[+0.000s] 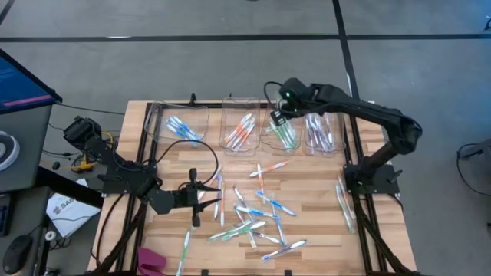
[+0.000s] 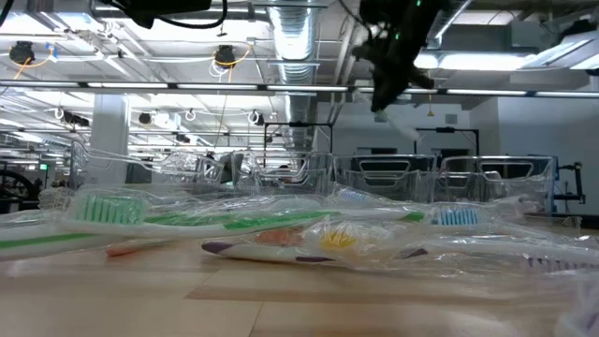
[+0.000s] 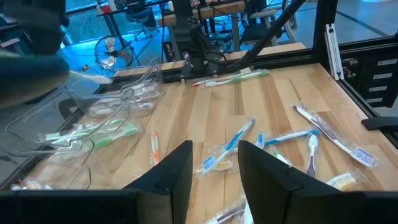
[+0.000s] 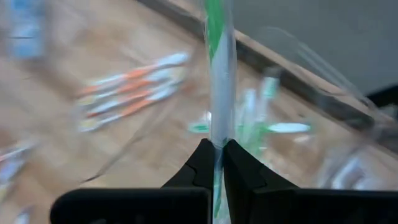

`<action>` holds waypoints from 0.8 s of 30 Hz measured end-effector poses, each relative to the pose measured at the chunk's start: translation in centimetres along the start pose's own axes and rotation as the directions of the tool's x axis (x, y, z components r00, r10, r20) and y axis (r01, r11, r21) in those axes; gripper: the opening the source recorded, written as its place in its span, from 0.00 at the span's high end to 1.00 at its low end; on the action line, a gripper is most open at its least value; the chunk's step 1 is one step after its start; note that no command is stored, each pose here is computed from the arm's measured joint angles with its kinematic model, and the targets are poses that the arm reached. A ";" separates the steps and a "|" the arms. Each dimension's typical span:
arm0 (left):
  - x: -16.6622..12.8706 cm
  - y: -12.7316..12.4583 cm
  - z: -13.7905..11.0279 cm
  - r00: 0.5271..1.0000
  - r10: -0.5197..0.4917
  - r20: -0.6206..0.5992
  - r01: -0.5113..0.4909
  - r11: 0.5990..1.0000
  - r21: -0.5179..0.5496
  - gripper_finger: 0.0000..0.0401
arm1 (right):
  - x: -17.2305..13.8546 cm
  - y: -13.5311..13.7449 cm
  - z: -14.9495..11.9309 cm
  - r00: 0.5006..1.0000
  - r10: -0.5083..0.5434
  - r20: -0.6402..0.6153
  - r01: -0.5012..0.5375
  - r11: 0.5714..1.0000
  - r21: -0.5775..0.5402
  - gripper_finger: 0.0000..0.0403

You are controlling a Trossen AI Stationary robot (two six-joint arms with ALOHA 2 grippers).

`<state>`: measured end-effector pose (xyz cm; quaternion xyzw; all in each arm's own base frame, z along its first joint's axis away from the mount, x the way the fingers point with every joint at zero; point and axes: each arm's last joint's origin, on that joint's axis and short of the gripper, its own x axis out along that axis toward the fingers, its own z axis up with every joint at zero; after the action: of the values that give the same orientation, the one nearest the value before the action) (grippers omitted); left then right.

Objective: Pick & Place Toothbrushes
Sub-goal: Put the green toothbrush into the middle right transparent bin

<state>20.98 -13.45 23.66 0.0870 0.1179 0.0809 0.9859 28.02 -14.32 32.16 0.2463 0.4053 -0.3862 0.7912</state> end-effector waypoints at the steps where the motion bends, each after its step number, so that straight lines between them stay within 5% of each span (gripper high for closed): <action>1: 0.0 0.0 0.0 1.000 0.000 0.000 0.000 1.000 0.000 0.70 | 0.6 -0.4 0.2 1.000 -0.017 -0.016 0.017 1.000 0.010 0.99; 19: 0.0 0.0 0.0 1.000 0.001 -0.001 -0.001 1.000 0.001 0.70 | 7.9 -1.4 -0.1 0.967 -0.094 -0.237 0.093 0.996 -0.015 0.98; 24: 0.0 0.0 0.0 1.000 0.001 0.000 -0.001 1.000 0.001 0.70 | 9.2 -1.0 -0.5 0.956 -0.109 -0.273 0.100 0.994 -0.049 0.83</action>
<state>20.98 -13.45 23.65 0.0873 0.1181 0.0813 0.9858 30.39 -18.30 24.17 0.2620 0.5305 -0.3824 0.7098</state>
